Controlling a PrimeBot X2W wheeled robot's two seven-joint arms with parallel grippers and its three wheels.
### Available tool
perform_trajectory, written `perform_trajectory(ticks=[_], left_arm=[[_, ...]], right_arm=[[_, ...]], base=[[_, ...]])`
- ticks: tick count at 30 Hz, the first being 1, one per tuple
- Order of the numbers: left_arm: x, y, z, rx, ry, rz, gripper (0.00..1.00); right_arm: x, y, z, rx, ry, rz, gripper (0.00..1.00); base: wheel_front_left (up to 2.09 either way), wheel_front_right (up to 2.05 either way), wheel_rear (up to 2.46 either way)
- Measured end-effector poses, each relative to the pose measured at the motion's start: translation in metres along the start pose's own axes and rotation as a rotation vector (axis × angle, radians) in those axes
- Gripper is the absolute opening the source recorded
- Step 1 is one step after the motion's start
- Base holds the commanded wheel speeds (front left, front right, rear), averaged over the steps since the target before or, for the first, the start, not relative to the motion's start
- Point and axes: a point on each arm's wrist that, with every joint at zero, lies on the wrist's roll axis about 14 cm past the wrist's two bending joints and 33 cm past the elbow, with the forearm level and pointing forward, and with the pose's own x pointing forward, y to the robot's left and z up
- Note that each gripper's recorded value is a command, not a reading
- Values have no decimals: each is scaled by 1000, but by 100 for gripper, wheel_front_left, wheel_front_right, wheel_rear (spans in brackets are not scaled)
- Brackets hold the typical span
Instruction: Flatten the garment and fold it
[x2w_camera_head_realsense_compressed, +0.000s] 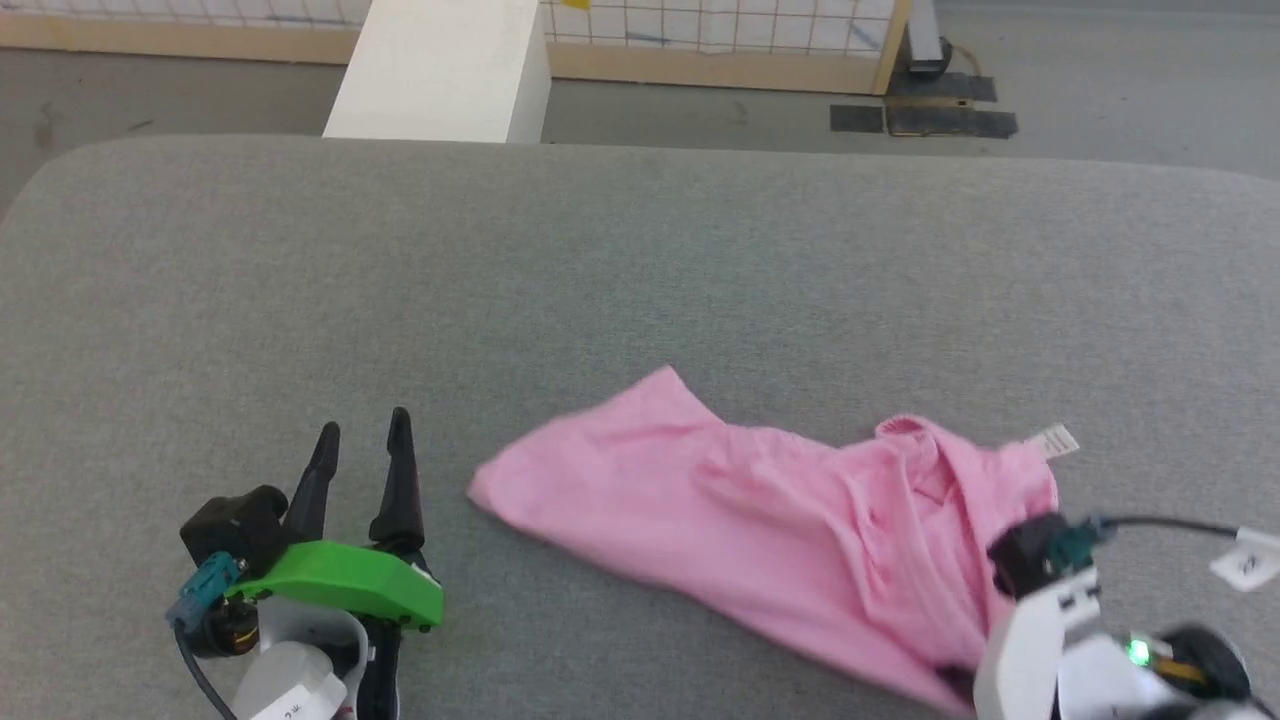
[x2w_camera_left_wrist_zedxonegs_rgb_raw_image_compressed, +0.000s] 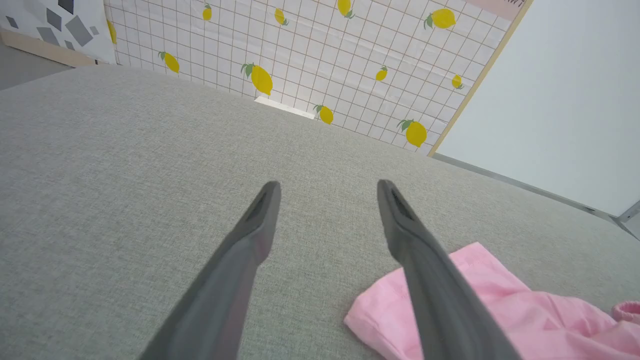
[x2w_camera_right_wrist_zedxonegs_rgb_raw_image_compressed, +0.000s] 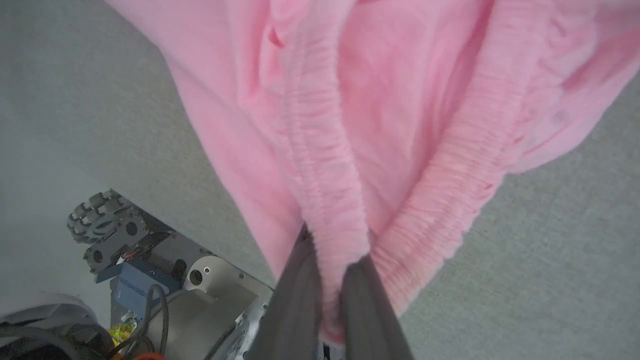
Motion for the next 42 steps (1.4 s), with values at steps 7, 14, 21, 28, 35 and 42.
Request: perform_trajectory(ticks=[7,14,21,28,35,42], left_arm=[[2,-7,-1,-3,10,-19,100],[1,-5,-1,-13,15,-11,100],[2,-6,-9,-20,37,-13,100],[3,0,-14,-23,51,2,100],[-2,14,-19,-17,67,40,100],[0,19,-19,-18,67,50,100]], right_arm=[[-6,-5,-41,127,121,-14,100],[-25,-21,48,220,-302,-45,100],[-21,-64,83,154,-344,-241,100],[31,-61,61,56,-51,-249,100],[56,-59,51,-26,86,-234,0],[57,-51,154,-109,-191,-220,0]], base=[[0,0,0],[0,0,0],[0,0,0],[0,0,0],[0,0,0],[0,0,0]])
